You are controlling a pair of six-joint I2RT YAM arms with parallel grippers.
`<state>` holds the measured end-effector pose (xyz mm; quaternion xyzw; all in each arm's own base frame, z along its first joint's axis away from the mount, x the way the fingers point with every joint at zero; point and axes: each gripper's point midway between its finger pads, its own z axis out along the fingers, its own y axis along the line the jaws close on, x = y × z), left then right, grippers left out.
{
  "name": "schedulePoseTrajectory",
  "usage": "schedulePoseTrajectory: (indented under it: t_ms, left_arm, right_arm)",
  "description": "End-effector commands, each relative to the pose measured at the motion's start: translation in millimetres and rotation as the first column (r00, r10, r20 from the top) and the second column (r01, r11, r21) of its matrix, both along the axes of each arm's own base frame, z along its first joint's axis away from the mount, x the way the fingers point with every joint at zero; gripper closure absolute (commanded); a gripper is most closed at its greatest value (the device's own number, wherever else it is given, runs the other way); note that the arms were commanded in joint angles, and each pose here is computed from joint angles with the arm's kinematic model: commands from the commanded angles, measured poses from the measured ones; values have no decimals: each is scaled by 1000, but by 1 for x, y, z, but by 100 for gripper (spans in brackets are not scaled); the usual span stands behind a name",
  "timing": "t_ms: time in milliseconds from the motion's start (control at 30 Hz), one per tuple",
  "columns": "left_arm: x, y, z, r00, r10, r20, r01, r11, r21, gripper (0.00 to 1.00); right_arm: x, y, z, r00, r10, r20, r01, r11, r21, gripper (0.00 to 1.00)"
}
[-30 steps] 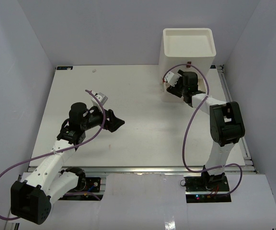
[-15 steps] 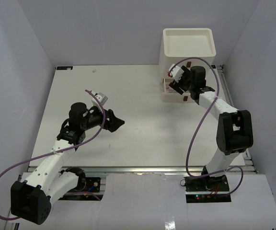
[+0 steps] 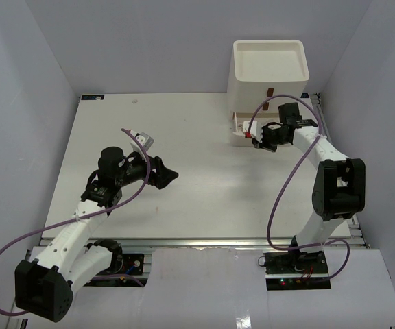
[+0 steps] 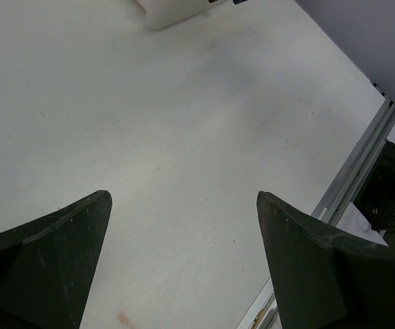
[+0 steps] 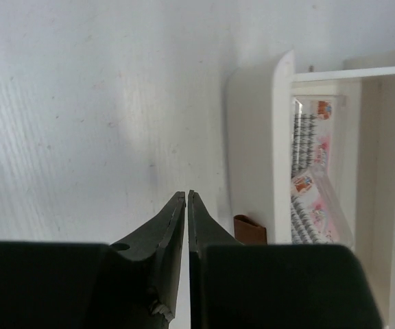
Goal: Organize the makeup
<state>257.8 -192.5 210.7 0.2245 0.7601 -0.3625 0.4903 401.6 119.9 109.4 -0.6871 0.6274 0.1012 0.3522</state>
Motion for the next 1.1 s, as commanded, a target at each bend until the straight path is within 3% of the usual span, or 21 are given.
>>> schedulePoseTrajectory:
  t_ms: [0,233,333,467,667,800,1067]
  left_arm:
    - [-3,-2,12,999,-19,35,20,1000,-16,2]
    - [-3,-2,10,999,-18,28,18,1000,-15,2]
    - [-2,-2,10,1000,-15,27,15,1000,-13,2]
    - [-2,-1,8,1000,-14,24,14,1000,-10,2]
    - [-1,-2,7,1000,-14,20,14,1000,-9,2]
    - [-1,-2,6,1000,-13,15,13,1000,-9,2]
    - [1,-1,2,1000,-9,3,9,1000,-3,2]
  right_arm:
    - [12,-21,-7,999,13,50,-4,985,-174,88]
    - [66,-36,-34,963,-211,167,250,931,-267,87]
    - [87,-37,-36,930,-292,222,343,906,-247,86]
    - [121,-41,-19,833,-412,369,488,861,-140,82]
    - [146,-42,3,716,-462,524,555,831,-25,70]
    - [156,-39,6,685,-483,545,564,825,22,68]
    - [181,-37,16,617,-529,583,588,802,105,54]
